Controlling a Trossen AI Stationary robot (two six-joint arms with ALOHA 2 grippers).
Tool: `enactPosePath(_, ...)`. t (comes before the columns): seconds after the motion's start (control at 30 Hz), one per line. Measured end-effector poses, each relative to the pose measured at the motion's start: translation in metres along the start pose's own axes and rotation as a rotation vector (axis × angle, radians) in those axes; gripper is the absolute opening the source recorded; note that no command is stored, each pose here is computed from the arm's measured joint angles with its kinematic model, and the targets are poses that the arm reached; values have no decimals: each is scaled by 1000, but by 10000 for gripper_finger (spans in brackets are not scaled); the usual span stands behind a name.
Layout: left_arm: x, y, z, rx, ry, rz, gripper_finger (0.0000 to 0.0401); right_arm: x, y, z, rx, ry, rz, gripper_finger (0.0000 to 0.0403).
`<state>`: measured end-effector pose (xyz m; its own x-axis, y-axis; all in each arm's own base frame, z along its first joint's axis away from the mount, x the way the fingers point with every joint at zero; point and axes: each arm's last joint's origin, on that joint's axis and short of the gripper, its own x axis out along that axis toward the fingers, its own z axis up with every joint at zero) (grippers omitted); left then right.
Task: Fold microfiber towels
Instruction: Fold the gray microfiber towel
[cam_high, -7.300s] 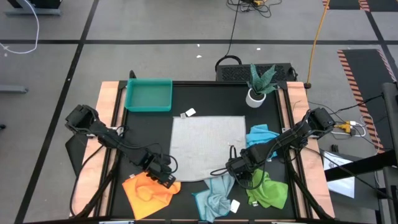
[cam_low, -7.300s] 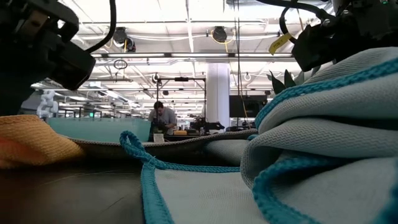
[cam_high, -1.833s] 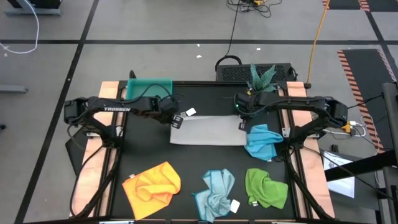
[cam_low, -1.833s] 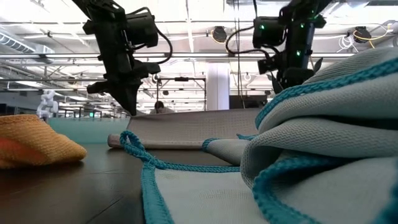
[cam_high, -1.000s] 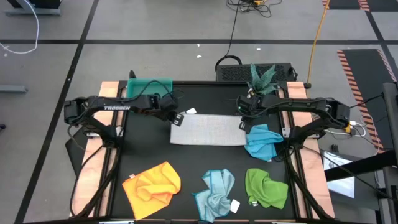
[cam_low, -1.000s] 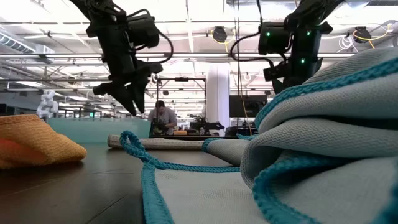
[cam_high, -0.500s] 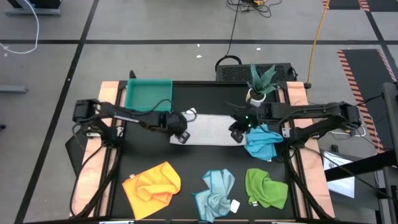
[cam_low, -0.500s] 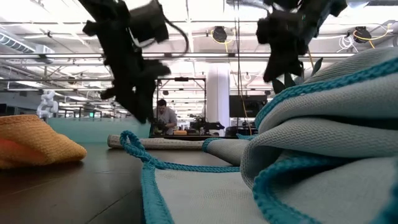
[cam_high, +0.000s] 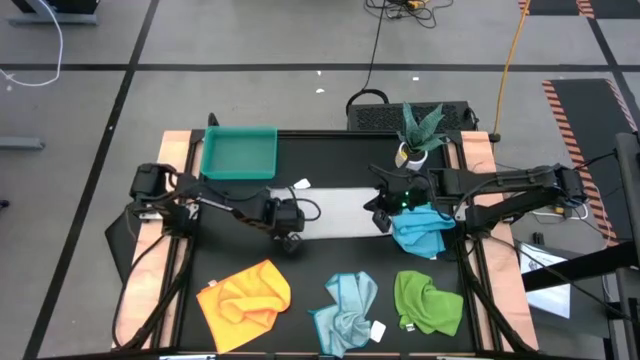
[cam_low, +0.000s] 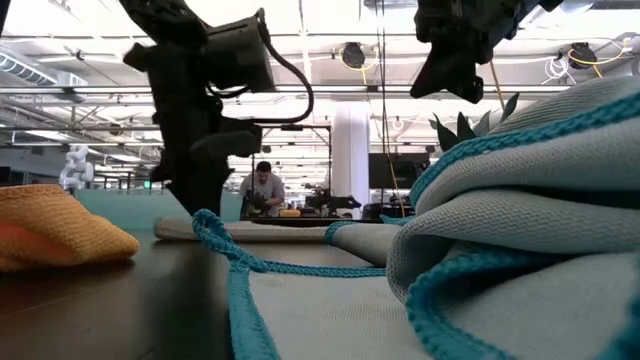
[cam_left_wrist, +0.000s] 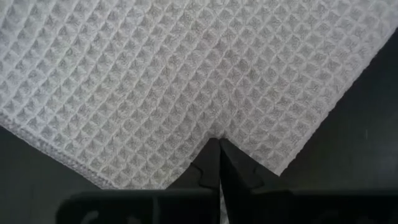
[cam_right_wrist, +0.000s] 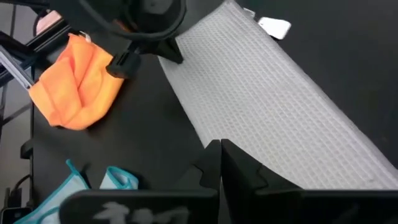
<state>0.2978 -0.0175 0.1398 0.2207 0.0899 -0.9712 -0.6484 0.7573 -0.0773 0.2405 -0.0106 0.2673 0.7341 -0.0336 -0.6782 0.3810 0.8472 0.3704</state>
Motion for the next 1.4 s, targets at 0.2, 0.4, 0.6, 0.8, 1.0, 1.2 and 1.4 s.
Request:
enactPosePath(0.2,-5,-7,-16,-1,28,38,4,0,3,-2,-2,8,10,0)
enactPosePath(0.4,-33,-2,-14,-83,-23,-33,18,-3,9,-5,38,25,55,0)
enactPosePath(0.6,-77,5,-10,-130,-214,-104,13,-7,26,-16,106,44,87,0)
enactPosePath(0.8,-94,12,-11,-111,-294,-100,4,-8,41,-30,142,59,67,0)
enactPosePath(1.0,-78,4,-18,-66,-200,-69,22,-8,42,-31,166,60,70,0)
enactPosePath(1.2,-41,-16,-33,-49,-31,-38,10,-8,42,-30,143,55,75,0)
enactPosePath(1.4,-34,-27,-38,-31,57,-125,6,-8,41,-34,134,122,85,0)
